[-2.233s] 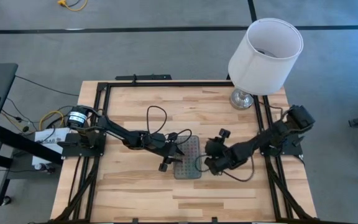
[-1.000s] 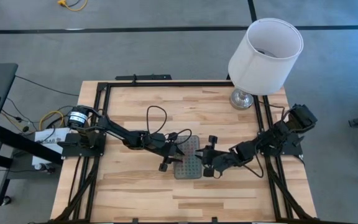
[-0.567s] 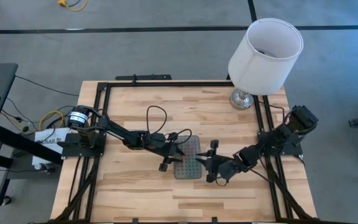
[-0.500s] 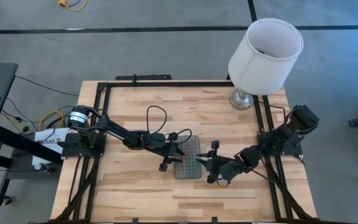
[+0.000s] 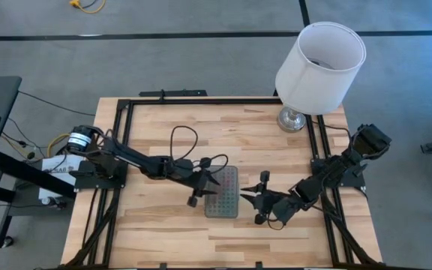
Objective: Pick & place school supplies into a supply box
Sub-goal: Close the gray supply box
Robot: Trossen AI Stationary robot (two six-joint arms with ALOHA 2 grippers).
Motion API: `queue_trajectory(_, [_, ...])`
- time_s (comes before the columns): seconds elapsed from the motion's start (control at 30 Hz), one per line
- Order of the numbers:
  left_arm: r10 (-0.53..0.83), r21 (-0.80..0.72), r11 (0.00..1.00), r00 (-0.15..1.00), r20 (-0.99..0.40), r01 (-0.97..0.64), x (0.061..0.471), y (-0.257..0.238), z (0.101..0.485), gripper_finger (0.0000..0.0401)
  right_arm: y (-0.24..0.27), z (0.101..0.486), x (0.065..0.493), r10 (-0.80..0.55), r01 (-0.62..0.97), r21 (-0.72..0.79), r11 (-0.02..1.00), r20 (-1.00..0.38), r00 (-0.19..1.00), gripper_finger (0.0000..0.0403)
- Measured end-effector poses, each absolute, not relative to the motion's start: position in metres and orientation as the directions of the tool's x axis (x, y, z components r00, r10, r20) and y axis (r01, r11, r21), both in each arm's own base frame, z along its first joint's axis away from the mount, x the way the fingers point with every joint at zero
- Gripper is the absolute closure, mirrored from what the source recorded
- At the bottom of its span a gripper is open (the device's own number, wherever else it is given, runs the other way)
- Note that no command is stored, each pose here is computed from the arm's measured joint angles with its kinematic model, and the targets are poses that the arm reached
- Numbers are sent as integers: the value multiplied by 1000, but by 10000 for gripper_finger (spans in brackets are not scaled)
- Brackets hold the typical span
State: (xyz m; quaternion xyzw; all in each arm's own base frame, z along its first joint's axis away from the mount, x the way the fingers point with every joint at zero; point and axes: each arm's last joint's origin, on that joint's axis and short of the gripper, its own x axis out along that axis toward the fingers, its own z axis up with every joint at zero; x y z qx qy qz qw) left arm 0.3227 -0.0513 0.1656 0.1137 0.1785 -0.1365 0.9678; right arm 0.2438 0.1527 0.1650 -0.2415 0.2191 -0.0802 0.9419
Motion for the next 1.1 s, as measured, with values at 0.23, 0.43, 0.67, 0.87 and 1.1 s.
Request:
queue_trajectory(0.23, [-157, 198, 950, 918, -365, 241, 322, -49, 170, 255, 152, 163, 243, -264, 36, -502, 864, -391, 882, 317])
queue_trajectory(0.43, [-46, 192, 969, 879, -475, 155, 316, -45, 164, 255, 143, 154, 240, -298, 75, -435, 897, -470, 831, 317])
queue_trajectory(0.67, [-9, 156, 979, 798, -602, 129, 301, -54, 161, 255, 128, 140, 248, -286, 104, -338, 935, -551, 784, 317])
queue_trajectory(0.87, [-12, 184, 971, 801, -598, 152, 297, -71, 161, 255, 118, 125, 258, -255, 75, -311, 947, -592, 765, 317])
queue_trajectory(1.1, [18, 182, 974, 757, -653, 133, 290, -77, 155, 255, 114, 125, 262, -223, 65, -273, 960, -601, 768, 317])
